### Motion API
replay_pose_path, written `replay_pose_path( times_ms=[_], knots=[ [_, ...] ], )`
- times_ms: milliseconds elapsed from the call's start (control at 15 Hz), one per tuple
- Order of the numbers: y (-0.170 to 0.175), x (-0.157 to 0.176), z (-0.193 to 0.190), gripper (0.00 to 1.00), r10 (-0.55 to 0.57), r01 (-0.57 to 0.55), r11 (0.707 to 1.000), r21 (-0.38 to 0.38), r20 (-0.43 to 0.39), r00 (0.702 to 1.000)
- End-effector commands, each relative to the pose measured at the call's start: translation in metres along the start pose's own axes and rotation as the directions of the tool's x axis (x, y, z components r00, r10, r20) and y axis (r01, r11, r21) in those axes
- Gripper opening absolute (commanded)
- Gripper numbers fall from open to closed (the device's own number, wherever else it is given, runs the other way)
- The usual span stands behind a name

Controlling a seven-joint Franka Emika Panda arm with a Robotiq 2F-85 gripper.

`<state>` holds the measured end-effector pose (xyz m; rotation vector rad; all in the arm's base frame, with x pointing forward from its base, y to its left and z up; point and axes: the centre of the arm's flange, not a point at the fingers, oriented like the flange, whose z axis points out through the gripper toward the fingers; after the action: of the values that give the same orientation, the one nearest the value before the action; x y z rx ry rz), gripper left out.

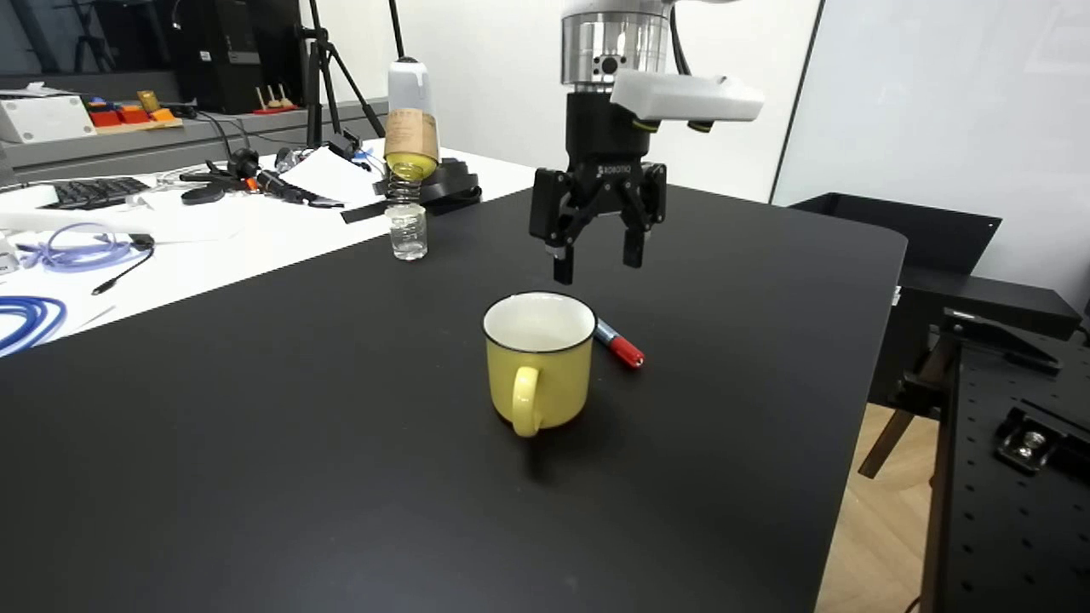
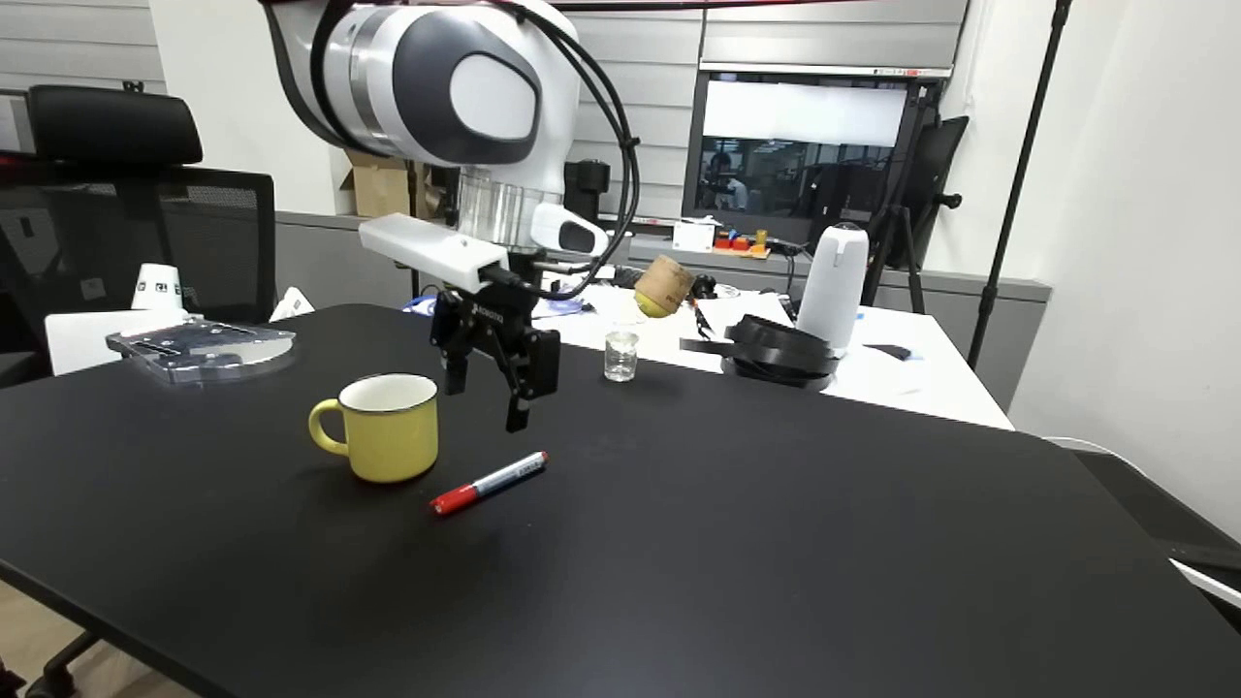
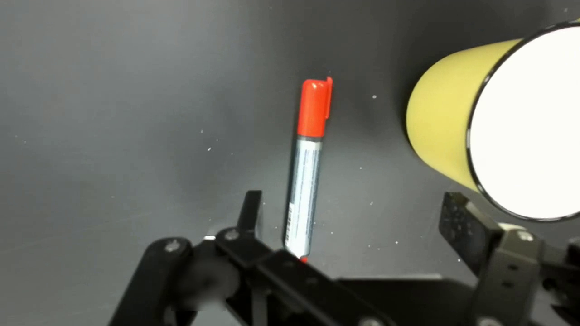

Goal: Put the marker into the cup.

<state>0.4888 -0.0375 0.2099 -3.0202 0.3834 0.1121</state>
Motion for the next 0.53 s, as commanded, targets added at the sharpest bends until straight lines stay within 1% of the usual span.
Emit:
replay_pose_path(
  times_ms=[0,400,467],
  knots=[
    [0.007,-0.009,0.012,1.0,0.076,-0.077,0.997,-0.03,-0.051,0.996],
    [0.026,-0.014,0.039,1.0,0.187,-0.19,0.981,-0.04,-0.076,0.979],
    [0.027,-0.012,0.043,1.0,0.205,-0.207,0.978,-0.022,-0.08,0.976]
  ],
)
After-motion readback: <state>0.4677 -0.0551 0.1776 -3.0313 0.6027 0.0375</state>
